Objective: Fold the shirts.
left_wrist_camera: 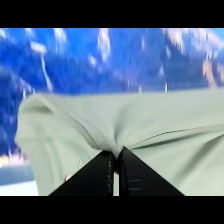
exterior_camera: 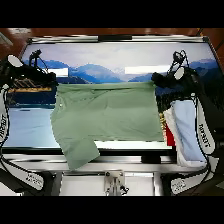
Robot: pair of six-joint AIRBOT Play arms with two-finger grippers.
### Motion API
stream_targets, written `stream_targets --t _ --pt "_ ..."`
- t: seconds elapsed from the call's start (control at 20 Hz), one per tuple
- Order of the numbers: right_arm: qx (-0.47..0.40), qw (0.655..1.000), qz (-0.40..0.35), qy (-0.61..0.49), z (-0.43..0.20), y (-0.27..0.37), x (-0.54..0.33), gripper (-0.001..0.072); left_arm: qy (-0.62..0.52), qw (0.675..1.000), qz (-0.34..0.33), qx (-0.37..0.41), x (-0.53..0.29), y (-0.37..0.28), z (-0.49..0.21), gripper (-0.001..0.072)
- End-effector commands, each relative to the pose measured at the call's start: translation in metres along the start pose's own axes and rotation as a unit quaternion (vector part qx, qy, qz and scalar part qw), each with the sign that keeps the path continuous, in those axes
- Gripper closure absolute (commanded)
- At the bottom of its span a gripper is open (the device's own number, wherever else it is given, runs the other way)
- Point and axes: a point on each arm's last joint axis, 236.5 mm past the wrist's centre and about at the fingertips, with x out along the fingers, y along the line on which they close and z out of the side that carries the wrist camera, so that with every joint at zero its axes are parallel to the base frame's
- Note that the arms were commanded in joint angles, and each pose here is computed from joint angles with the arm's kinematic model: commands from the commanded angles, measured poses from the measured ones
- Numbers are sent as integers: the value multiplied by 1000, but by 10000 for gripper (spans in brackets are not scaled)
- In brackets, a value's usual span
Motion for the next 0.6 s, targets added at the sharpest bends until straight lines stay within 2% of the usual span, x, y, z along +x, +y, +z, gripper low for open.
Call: stream_targets --t 0.0,0.2,0.55 --pt "-10 988 -41 150 -69 -22 -16 635 133 990 43 0 -16 17 -63 670" --pt "5 973 -36 230 -107 -22 -12 635 191 980 50 -33 -16 19 -94 670" --pt "10 959 -45 281 -129 -27 -18 635 266 961 40 -60 11 20 -148 670"
